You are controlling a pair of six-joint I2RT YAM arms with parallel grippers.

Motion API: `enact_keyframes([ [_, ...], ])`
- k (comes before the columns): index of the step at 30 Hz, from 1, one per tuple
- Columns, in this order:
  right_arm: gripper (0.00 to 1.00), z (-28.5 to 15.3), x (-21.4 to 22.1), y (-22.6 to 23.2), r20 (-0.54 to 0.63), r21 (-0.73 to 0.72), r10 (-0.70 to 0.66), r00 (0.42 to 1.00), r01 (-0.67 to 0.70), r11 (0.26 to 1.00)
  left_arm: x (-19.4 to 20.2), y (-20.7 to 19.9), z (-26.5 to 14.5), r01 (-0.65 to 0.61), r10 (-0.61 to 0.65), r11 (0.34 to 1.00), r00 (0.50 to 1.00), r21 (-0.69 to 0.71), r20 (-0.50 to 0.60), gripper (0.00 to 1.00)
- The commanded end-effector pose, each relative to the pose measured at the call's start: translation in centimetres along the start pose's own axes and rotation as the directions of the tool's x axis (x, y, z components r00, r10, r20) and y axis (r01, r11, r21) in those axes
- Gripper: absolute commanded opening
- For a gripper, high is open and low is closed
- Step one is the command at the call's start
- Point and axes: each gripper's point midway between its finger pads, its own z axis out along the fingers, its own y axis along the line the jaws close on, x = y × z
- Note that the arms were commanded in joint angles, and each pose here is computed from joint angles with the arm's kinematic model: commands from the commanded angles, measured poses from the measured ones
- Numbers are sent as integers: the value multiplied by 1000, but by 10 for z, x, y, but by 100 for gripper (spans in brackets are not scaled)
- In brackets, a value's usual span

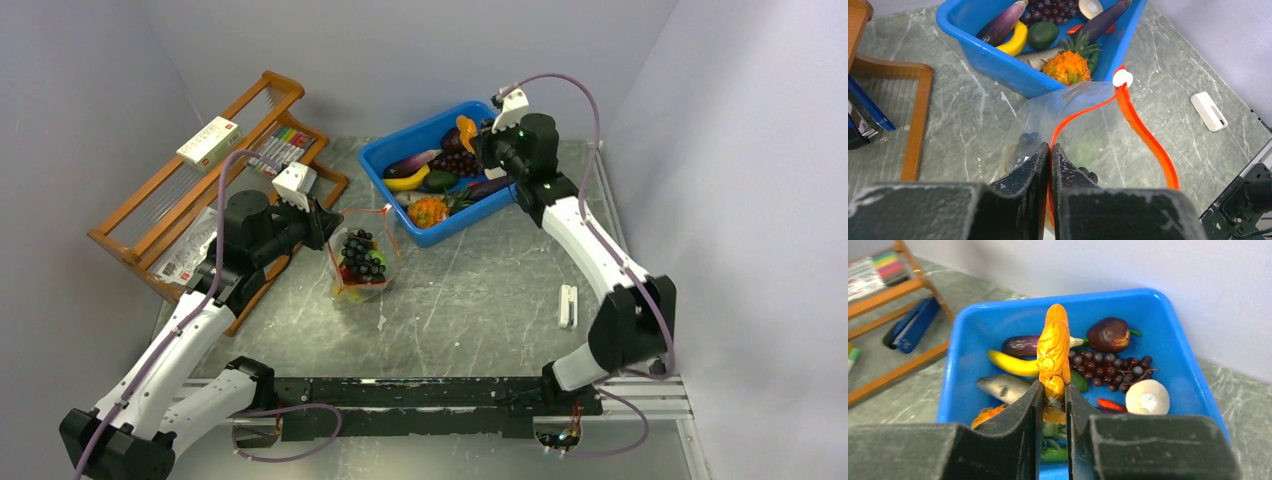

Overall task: Place the food in the zip-top bag and seal the zipper
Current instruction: Place the fake fruit in the zipper food storage bag.

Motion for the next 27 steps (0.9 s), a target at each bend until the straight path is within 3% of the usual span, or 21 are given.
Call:
enact_keyframes([
  [1, 8, -35, -33, 26, 129, -104, -14, 992, 28, 994, -12, -2, -4, -16, 16, 1000, 999, 9, 39, 7],
  [9, 8, -76, -39, 75, 207, -322, -28, 978, 95, 942, -13, 0, -4, -17, 17, 1000, 999, 0, 49, 7],
  [14, 8, -103, -41, 118, 300, -420, -91, 949, 218, 881, -10, -1, -1, -13, 13, 1000, 999, 9, 30, 7],
  [27, 11, -162, -21, 220, 376, -721, -134, 917, 381, 579, -7, 1, 1, -11, 11, 1000, 1000, 2, 19, 7],
])
